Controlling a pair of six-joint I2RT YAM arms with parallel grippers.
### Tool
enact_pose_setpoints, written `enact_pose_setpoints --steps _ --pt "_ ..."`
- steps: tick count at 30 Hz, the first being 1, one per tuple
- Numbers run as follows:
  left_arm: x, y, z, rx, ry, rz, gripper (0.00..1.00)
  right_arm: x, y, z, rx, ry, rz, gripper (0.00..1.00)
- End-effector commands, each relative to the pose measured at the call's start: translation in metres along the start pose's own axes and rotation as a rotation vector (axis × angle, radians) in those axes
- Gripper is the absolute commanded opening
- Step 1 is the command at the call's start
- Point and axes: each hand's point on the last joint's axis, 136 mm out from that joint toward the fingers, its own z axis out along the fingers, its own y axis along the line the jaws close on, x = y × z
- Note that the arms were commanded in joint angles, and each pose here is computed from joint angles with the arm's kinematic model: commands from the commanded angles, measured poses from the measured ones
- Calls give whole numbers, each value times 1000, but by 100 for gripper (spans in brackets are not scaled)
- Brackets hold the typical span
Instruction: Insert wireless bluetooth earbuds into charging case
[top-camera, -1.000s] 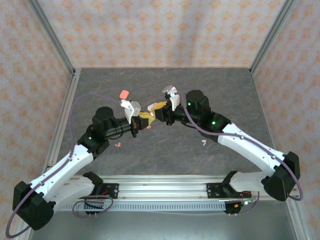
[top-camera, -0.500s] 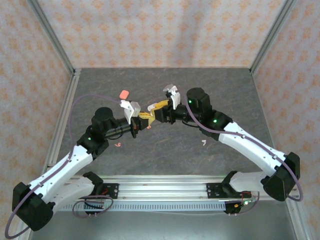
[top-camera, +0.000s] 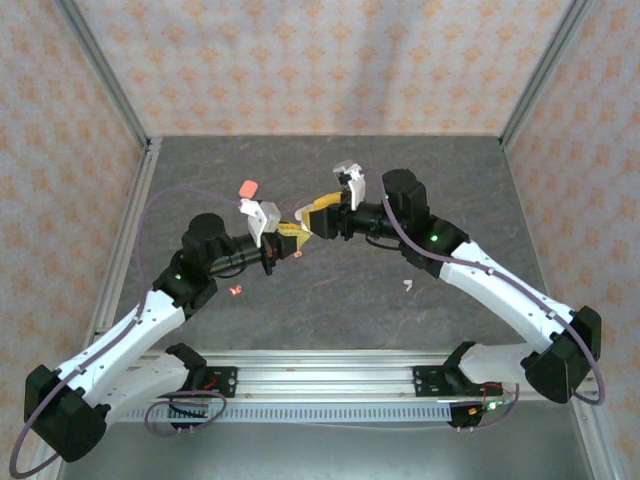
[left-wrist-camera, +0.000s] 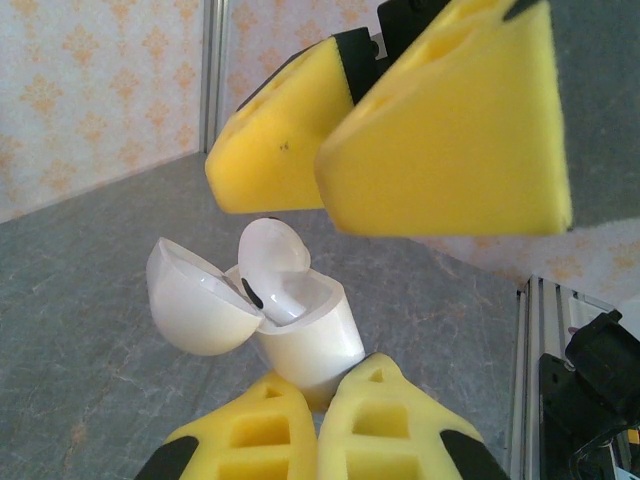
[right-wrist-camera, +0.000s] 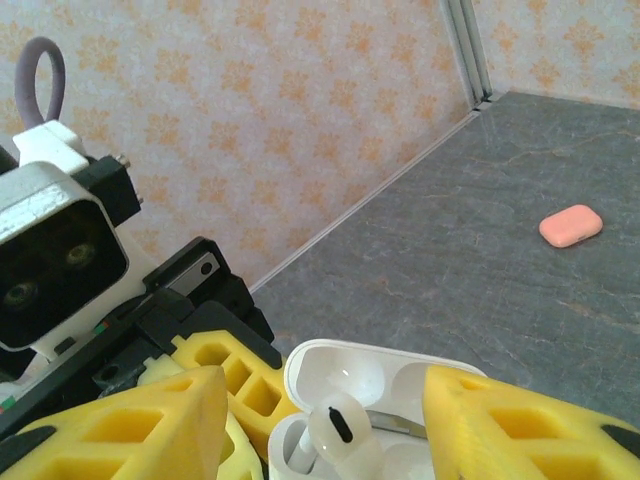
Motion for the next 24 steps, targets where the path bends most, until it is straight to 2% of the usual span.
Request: enact_pose_setpoints --steps 1,12,24 --pt "-27 -9 -5 17 -70 68 0 -35 19 -15 -44 -102 -2 55" --pt "-34 -10 -8 8 -88 84 0 -55 -34 -32 50 -110 496 52" --pt "-48 -12 -10 6 -123 105 0 -27 -37 -29 -2 -30 739 53"
